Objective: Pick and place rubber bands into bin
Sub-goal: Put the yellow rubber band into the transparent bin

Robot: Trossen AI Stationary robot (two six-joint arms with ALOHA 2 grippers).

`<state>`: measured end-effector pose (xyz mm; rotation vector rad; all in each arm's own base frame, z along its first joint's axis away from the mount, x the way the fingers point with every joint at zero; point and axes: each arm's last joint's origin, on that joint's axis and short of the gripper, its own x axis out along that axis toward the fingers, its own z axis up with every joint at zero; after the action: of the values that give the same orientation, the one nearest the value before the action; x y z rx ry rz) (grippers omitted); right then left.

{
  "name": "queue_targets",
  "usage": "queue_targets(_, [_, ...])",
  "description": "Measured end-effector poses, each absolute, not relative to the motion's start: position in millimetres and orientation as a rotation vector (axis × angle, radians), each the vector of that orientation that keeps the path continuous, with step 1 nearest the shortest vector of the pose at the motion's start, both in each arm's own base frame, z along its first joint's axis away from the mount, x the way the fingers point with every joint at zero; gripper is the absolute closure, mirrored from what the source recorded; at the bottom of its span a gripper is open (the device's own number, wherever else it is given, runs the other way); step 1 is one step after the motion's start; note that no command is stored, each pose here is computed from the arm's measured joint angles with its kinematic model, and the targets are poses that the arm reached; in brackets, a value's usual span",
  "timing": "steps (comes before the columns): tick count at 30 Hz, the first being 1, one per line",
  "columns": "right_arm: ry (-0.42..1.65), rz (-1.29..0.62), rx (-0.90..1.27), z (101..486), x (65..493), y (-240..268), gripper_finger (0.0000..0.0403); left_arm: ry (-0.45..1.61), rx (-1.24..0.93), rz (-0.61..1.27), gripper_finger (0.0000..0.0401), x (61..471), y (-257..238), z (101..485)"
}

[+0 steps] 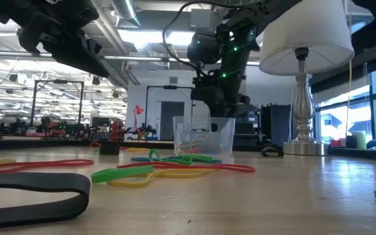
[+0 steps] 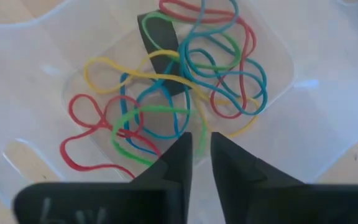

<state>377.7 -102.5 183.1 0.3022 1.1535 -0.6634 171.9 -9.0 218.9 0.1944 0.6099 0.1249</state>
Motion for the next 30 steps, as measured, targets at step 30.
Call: queue_targets(30, [0.922,-0.508,0.22,253,350,-15,0.0286,0.591,0.155,0.064,0.0399,172,-16,220])
